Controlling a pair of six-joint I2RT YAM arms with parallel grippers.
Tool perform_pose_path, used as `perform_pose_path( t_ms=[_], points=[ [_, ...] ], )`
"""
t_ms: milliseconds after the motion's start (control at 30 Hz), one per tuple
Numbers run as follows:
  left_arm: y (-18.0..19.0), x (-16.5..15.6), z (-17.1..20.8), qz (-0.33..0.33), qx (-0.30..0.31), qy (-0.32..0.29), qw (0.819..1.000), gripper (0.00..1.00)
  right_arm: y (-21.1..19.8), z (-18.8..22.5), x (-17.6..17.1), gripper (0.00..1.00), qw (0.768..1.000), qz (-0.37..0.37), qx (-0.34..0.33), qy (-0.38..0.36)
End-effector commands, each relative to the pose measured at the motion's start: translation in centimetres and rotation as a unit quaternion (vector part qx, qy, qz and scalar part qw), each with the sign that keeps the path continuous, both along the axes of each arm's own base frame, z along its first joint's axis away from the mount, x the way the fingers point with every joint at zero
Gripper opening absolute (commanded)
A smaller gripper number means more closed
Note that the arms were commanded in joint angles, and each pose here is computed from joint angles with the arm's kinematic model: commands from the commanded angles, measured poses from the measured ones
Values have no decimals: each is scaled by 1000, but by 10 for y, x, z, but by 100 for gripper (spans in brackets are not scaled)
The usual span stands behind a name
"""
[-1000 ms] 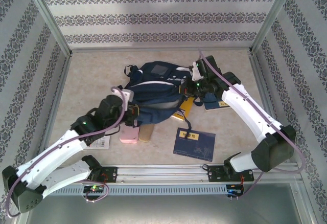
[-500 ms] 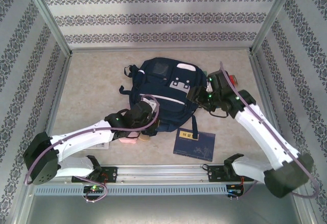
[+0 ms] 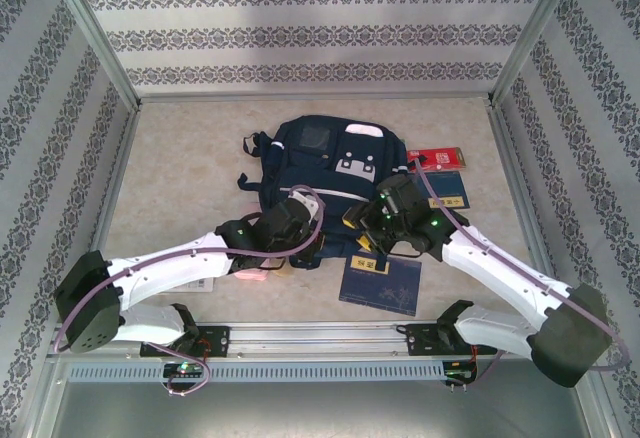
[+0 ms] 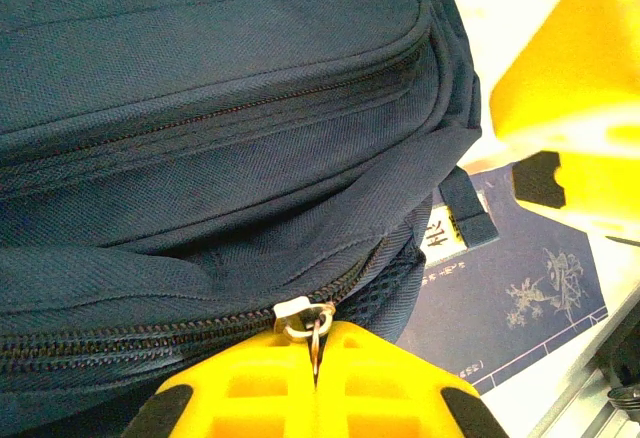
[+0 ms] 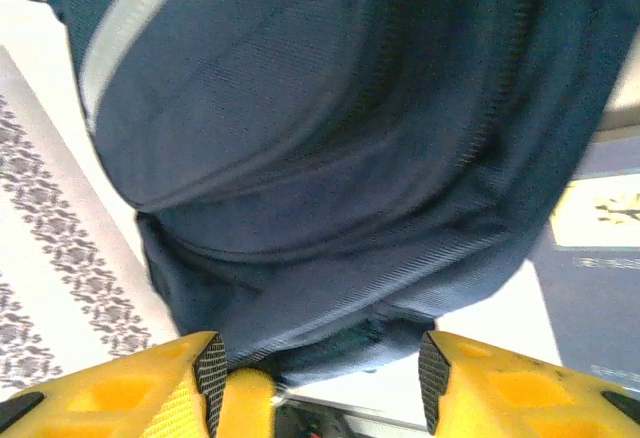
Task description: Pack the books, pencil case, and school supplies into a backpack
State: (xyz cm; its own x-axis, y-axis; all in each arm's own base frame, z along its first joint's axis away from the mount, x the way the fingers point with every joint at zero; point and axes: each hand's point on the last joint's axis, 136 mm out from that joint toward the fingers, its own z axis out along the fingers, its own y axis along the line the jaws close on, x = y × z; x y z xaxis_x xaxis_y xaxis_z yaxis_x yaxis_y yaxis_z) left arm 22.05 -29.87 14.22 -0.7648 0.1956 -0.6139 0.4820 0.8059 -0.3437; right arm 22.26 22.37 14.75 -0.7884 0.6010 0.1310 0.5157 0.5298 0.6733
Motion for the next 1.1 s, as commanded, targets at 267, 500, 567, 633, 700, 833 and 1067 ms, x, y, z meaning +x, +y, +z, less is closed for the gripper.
perform_pose_path(
  t_ms=[267, 500, 567, 633, 700, 833, 1067],
  points=[
    [-27, 2, 37, -18, -46, -34, 998, 0, 23, -21, 18, 54, 1000, -20, 9, 20],
    [-28, 1, 35, -23, -44, -32, 998, 0, 16, -30, 22, 30, 999, -35, -12, 18],
    [-30, 1, 36, -25, -45, -33, 998, 0, 15, -31, 25, 21, 999, -37, -18, 13],
    [-31, 1, 37, -27, -45, -34, 998, 0, 14, -30, 31, 9, 999, -38, -20, 6],
    [-30, 1, 36, -28, -43, -34, 998, 0, 12, -28, 35, 0, 999, -34, -22, 1],
    [-25, 1, 34, -29, -27, -39, 998, 0, -2, -25, 39, 0, 998, -37, -47, -8],
    [-6, 2, 27, -32, 34, -46, 998, 0, -39, -20, 37, 0, 992, -47, -111, -27]
  ],
)
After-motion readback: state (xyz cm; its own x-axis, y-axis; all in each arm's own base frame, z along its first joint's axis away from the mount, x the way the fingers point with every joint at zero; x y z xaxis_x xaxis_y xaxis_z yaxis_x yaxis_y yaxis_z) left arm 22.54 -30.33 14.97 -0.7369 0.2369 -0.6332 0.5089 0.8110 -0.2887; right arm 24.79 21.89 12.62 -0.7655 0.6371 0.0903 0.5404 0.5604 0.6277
